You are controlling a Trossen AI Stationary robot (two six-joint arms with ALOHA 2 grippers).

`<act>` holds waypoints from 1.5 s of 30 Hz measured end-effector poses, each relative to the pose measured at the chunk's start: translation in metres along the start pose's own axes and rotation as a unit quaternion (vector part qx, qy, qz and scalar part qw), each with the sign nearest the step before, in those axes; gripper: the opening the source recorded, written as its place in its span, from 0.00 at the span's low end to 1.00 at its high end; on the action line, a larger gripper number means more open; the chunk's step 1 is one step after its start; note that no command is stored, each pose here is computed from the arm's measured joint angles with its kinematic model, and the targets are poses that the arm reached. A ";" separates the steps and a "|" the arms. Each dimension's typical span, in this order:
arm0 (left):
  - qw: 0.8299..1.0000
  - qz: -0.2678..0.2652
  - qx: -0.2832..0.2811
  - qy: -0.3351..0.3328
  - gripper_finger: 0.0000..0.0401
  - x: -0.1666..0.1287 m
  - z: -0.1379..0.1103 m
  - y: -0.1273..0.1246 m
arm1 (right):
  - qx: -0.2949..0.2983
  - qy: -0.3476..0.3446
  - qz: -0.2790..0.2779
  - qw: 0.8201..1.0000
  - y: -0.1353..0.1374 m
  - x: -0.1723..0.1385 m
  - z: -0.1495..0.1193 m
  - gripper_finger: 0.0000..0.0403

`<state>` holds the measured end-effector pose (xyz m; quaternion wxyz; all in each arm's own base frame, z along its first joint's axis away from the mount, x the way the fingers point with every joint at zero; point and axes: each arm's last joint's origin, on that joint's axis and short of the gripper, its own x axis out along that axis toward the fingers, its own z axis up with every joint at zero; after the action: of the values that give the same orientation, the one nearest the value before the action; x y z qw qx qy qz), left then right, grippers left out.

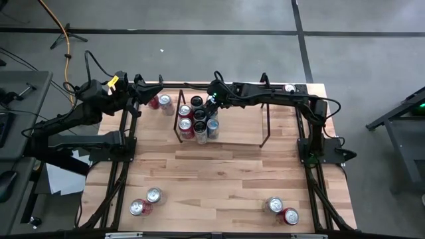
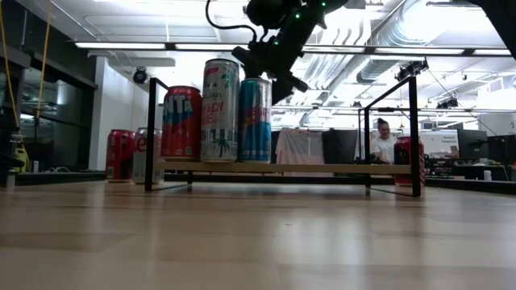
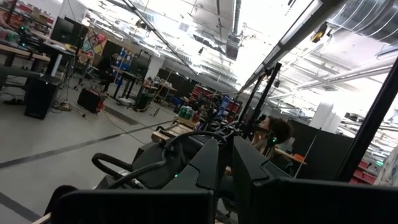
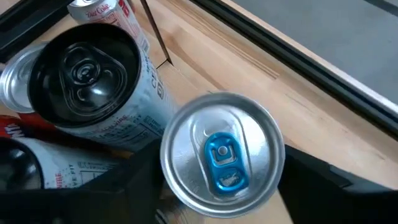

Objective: Place canned beverage on shelf
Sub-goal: Put the blue soda can on the shelf aligned with the other blue soda cans, then put the bottom right red-silver soda can on the shelf

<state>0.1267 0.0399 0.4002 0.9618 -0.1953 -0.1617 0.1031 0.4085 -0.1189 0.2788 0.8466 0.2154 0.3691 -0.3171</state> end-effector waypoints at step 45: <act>0.997 -0.030 0.068 0.010 0.01 -0.005 -0.051 0.016 | -0.047 -0.161 0.187 0.968 -0.015 -0.138 -0.048 0.42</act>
<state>0.1382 0.0354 0.3478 0.9771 -0.1260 -0.1503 0.0826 0.3019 -0.0488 0.3521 0.9483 0.1868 0.1952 -0.1664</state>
